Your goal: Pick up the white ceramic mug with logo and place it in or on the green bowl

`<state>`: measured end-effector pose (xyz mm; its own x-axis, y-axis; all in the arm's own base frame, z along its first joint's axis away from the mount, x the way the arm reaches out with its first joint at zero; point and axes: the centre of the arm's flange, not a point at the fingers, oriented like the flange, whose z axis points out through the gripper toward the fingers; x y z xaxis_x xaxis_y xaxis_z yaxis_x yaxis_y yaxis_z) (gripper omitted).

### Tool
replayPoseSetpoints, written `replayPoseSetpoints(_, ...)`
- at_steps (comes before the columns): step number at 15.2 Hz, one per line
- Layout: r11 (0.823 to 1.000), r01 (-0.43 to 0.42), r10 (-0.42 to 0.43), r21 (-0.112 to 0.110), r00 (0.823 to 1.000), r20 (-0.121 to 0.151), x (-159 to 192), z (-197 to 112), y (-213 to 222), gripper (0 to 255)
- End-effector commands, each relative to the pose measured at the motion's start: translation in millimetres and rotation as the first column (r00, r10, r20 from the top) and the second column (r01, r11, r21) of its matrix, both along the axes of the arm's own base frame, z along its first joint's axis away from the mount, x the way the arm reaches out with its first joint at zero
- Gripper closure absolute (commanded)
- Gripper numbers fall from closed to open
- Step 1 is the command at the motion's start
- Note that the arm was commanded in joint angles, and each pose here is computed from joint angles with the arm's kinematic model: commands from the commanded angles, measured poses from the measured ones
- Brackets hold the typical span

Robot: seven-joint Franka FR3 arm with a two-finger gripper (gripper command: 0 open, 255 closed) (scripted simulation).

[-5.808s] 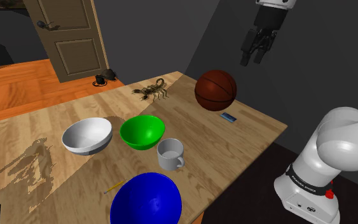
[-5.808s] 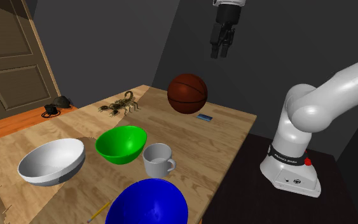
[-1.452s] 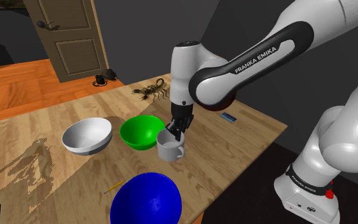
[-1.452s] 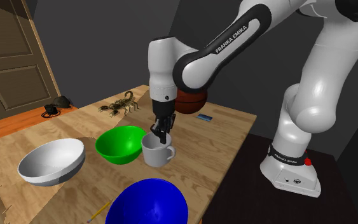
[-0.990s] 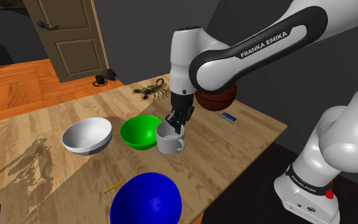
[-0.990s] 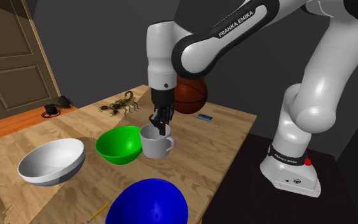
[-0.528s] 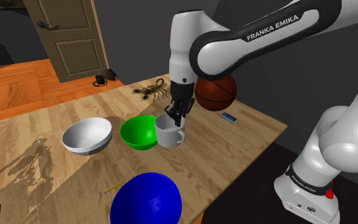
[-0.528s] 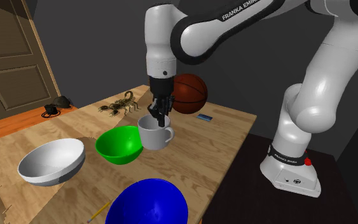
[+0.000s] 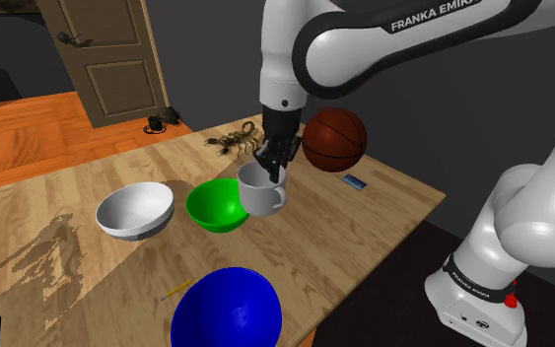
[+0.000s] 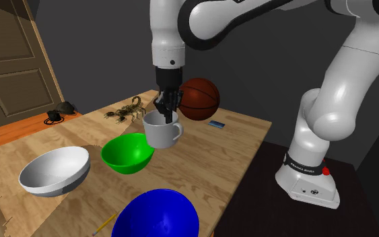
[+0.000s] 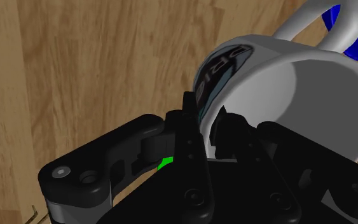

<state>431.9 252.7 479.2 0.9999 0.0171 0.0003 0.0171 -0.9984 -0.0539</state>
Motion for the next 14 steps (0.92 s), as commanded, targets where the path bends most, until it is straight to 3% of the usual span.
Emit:
replayPoseSetpoints(1, 1.000, 0.000, 0.000, 0.000, 1.000, -0.001, 20.3, 4.7, 2.6, 255)
replayPoseSetpoints(9, 1.000, 0.000, 0.000, 0.000, 1.000, -0.001, 125.5, 15.3, 19.6, 255)
replayPoseSetpoints(14, 1.000, 0.000, 0.000, 0.000, 1.000, -0.001, 125.5, -11.1, 19.6, 255)
